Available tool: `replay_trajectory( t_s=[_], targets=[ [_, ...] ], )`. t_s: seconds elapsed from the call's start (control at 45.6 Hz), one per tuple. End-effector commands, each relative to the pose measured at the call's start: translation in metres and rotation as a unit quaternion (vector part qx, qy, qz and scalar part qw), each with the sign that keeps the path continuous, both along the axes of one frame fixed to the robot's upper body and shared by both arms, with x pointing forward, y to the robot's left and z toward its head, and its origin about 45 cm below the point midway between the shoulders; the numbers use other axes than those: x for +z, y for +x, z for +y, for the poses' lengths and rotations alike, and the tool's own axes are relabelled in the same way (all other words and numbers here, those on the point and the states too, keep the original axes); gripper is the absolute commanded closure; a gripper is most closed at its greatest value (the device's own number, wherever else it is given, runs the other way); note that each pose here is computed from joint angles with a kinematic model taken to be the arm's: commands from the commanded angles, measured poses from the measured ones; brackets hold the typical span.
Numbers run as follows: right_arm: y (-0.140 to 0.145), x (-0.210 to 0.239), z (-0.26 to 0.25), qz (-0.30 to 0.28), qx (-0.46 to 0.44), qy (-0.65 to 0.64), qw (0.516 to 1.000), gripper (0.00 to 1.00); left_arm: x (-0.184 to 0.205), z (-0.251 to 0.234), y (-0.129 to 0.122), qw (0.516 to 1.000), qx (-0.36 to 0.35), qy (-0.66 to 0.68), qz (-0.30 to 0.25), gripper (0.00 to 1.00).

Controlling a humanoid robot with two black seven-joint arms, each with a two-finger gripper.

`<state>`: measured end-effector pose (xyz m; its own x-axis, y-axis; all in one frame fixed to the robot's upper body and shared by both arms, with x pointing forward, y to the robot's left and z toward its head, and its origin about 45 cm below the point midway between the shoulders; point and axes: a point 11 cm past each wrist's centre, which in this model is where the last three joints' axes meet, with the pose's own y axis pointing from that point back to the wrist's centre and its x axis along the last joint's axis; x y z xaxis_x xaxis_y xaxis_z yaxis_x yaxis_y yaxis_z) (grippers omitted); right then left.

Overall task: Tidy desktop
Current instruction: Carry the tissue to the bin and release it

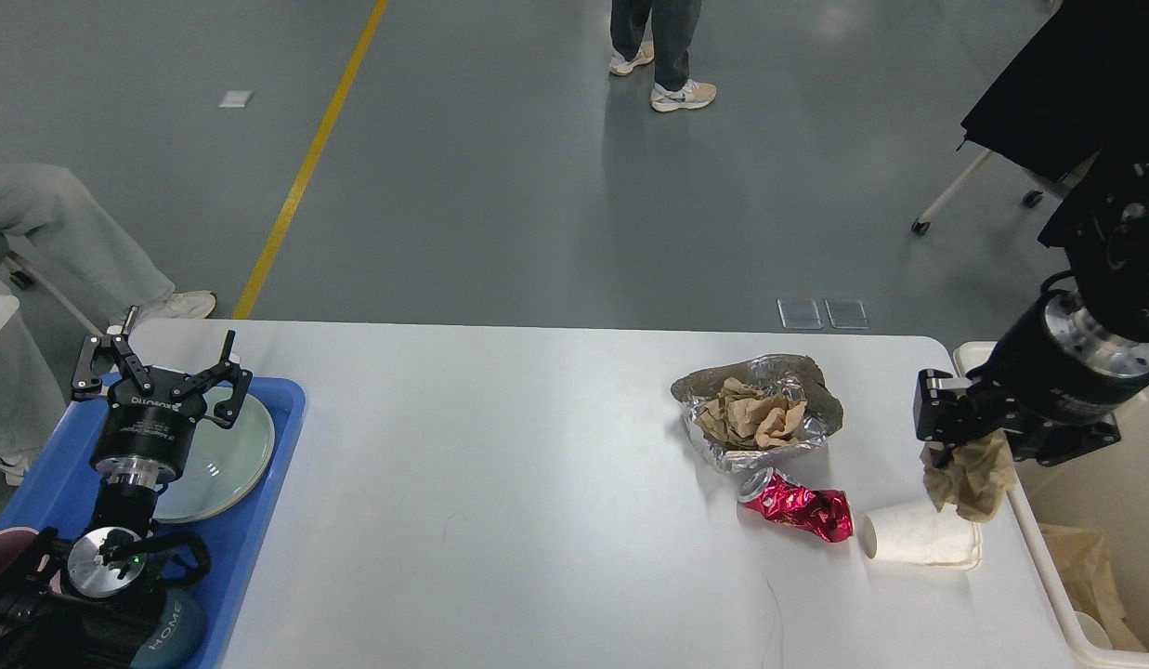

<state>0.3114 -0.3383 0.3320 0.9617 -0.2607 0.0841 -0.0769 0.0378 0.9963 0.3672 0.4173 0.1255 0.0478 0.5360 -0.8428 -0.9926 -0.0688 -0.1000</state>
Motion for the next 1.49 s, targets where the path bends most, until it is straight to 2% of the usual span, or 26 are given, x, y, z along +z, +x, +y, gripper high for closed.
replay_trajectory(
  t_s=[0.0, 0.263, 0.373, 0.548, 0.679, 0.833, 0.942, 1.205, 1.249, 1.315, 1.337, 1.468],
  targets=[
    [0.002, -0.011, -0.059, -0.026, -0.068, -0.006, 0.997, 1.00, -0.001, 0.000, 0.000, 1.000, 0.000, 0.000, 0.001, 0.04],
    [-0.004, -0.076, -0.191, -0.052, -0.164, -0.076, 0.982, 1.00, -0.001, 0.000, 0.000, 1.000, 0.000, 0.000, 0.001, 0.04],
    [-0.005, -0.120, -0.218, -0.059, -0.171, -0.089, 0.979, 1.00, 0.000, 0.001, 0.000, 1.000, 0.001, 0.001, 0.001, 0.04],
    [-0.025, -0.186, -0.255, -0.090, -0.188, -0.114, 0.971, 1.00, 0.000, 0.001, 0.000, 1.000, 0.001, 0.001, 0.001, 0.04],
    [-0.039, -0.243, -0.245, -0.125, -0.170, -0.131, 0.969, 1.00, 0.000, 0.001, 0.000, 1.000, 0.001, 0.001, 0.001, 0.04],
    [-0.062, -0.288, -0.234, -0.183, -0.138, -0.179, 0.957, 1.00, 0.000, 0.001, 0.000, 1.000, 0.001, 0.001, 0.001, 0.04],
    [-0.068, -0.299, -0.230, -0.226, -0.124, -0.213, 0.943, 1.00, -0.001, 0.000, 0.000, 1.000, 0.000, 0.000, 0.001, 0.04],
    [-0.074, -0.299, -0.236, -0.243, -0.129, -0.236, 0.932, 1.00, 0.000, 0.000, 0.000, 1.000, 0.000, 0.000, 0.000, 0.04],
    [-0.076, -0.299, -0.238, -0.246, -0.131, -0.239, 0.930, 0.68, 0.000, 0.001, 0.000, 1.000, 0.000, 0.001, 0.000, 0.04],
    [-0.076, -0.297, -0.240, -0.260, -0.132, -0.242, 0.926, 0.08, 0.000, 0.001, 0.000, 1.000, 0.001, 0.001, 0.001, 0.04],
    [-0.075, -0.296, -0.240, -0.266, -0.133, -0.243, 0.923, 0.00, 0.000, 0.000, 0.000, 1.000, 0.000, 0.000, 0.000, 0.04],
    [-0.076, -0.298, -0.238, -0.266, -0.135, -0.241, 0.924, 0.00, 0.000, 0.001, 0.000, 1.000, 0.000, 0.001, 0.000, 0.04]
  ],
)
